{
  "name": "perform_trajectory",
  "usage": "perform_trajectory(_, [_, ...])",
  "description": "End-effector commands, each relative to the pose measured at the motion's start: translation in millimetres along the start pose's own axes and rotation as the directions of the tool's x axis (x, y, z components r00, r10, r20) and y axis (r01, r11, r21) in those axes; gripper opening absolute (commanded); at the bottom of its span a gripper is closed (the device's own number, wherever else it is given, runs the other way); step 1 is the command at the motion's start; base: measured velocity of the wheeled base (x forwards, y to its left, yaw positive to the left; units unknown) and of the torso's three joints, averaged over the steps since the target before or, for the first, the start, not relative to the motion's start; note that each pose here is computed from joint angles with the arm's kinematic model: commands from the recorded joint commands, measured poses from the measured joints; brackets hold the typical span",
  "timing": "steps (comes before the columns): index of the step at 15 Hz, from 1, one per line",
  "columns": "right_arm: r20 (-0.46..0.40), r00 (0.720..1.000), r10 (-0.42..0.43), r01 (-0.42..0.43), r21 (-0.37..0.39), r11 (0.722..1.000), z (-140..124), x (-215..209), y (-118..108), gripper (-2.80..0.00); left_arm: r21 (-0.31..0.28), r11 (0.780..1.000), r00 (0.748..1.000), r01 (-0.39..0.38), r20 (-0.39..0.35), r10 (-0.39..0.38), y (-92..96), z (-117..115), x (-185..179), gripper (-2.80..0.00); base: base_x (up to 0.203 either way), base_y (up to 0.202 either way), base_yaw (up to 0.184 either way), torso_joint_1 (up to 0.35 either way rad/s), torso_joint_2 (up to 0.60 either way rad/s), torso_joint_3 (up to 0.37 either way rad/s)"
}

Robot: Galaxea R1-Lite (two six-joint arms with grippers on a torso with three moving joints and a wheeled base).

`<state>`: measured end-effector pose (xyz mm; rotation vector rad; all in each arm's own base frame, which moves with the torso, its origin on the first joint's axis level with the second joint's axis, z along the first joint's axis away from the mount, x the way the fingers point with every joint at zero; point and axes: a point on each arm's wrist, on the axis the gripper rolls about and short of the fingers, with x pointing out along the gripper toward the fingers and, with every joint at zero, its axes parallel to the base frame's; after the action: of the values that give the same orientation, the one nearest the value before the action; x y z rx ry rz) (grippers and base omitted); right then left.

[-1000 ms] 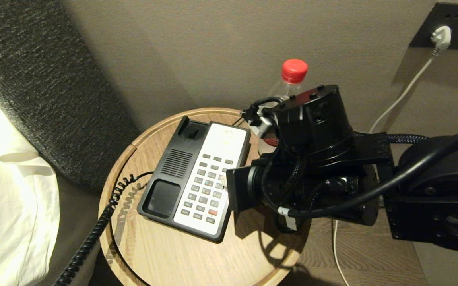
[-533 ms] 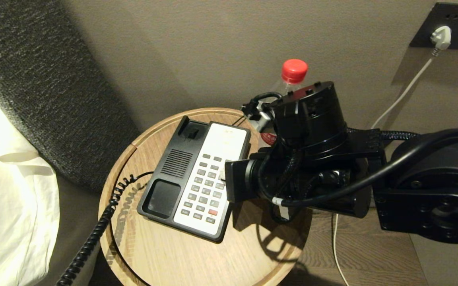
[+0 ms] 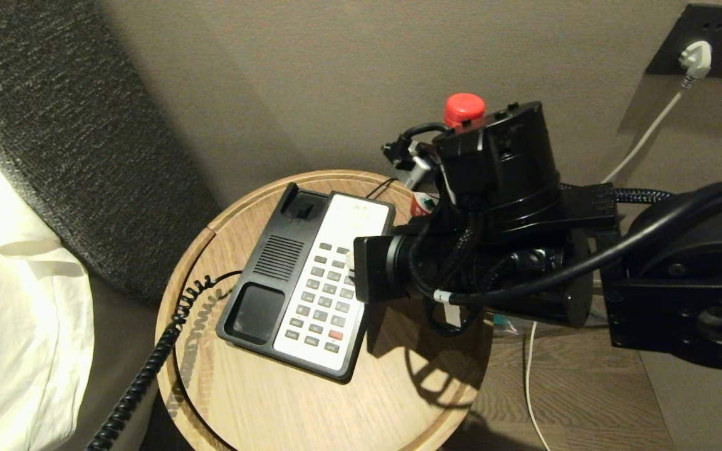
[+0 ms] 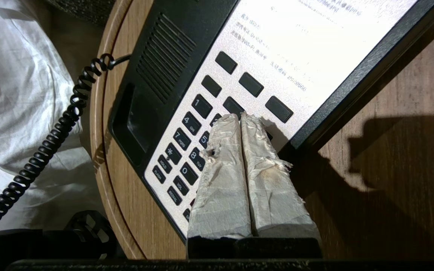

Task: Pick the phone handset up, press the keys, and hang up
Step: Dial the number

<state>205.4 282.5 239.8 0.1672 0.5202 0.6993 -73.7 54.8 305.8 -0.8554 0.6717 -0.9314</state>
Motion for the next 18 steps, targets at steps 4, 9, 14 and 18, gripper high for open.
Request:
perform_trajectory(4, [-0.016,0.999,0.034,-0.033,0.074,0.997,-1,-7,5,-2.8,-0.007,1.0,1.0,-0.004,-0.003,0.004,0.1,-1,0,-2.8,0.0,0.0,0.0,0.0,0.0,0.0])
perform_trajectory(9, [-0.089,0.994,0.059,-0.049,0.116,0.992,-10,-1,7,-2.8,-0.009,1.0,1.0,-0.005,-0.005,0.005,0.8,-1,0,-2.8,0.0,0.0,0.0,0.0,0.0,0.0])
perform_trajectory(14, [-0.105,0.994,0.038,-0.027,0.1,0.995,-15,7,6,-2.8,-0.008,1.0,1.0,-0.002,-0.002,0.002,1.5,-2,-1,-2.8,0.0,0.0,0.0,0.0,0.0,0.0])
perform_trajectory(18, [-0.108,0.994,0.035,-0.027,0.071,0.997,-16,8,5,-2.8,-0.007,1.0,1.0,0.0,-0.002,0.0,2.9,-4,-2,-2.8,0.0,0.0,0.0,0.0,0.0,0.0])
